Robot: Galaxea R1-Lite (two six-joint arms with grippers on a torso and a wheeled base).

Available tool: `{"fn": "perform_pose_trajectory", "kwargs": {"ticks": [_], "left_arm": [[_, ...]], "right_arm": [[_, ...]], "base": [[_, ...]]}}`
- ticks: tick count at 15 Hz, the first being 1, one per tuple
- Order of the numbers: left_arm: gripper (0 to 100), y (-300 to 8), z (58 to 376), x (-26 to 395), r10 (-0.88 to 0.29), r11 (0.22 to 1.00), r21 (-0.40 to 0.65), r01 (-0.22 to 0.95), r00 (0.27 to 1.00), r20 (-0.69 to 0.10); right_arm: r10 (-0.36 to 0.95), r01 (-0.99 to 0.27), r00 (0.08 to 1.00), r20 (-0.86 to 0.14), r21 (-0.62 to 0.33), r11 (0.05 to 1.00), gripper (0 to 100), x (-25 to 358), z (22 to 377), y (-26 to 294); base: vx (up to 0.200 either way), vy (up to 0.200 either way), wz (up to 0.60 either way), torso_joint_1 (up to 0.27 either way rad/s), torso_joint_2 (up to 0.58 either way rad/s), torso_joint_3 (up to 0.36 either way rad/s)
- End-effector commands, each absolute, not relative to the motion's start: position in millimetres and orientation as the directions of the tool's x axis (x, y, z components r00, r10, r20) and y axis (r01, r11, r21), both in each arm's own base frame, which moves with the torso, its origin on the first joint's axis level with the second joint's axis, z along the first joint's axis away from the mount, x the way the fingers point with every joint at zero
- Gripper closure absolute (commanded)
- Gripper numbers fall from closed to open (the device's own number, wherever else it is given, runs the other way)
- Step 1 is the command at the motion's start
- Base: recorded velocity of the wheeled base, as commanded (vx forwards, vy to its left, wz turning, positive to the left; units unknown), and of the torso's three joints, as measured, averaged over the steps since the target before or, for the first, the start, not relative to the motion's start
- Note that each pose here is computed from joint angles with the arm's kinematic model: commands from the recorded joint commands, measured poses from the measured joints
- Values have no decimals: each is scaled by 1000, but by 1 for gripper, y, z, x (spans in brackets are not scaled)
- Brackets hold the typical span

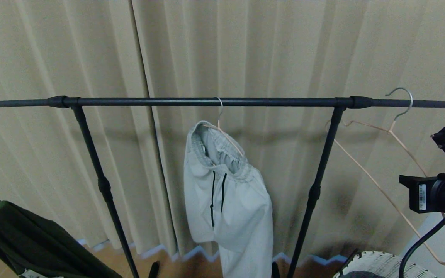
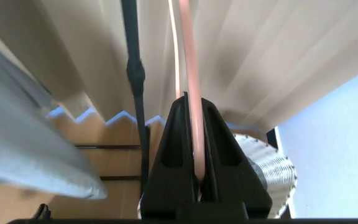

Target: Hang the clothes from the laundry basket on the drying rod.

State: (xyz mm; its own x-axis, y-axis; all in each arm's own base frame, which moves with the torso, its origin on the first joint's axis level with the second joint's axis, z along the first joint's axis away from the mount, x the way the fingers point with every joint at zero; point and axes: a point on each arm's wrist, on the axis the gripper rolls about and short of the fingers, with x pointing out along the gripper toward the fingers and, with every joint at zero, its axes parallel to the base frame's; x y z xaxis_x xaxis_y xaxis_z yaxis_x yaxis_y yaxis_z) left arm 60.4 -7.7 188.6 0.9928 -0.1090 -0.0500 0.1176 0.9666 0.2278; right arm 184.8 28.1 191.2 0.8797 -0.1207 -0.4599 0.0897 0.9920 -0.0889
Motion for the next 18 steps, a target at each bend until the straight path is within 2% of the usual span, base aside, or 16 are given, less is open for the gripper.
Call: {"fn": "perform_pose_trajectory", "kwargs": {"ticks": [1,7,18], "left_arm": [[100,-8,189,60,-109,967,228,117,993,-49],[100,-7,186,59,-107,967,228,115,993,-49],[100,-7,184,58,-108,966,228,119,992,-58]], "right_arm": [[-120,89,880,-459,-88,992,100,184,191,28],[-117,83,871,-478,-92,992,100,182,185,28],[-112,79,872,-476,-89,993,100,180,185,28]], "base": [[-200,0,0,-7,-2,12],[-200,0,0,3,2,2],[0,0,0,0,0,0]]}}
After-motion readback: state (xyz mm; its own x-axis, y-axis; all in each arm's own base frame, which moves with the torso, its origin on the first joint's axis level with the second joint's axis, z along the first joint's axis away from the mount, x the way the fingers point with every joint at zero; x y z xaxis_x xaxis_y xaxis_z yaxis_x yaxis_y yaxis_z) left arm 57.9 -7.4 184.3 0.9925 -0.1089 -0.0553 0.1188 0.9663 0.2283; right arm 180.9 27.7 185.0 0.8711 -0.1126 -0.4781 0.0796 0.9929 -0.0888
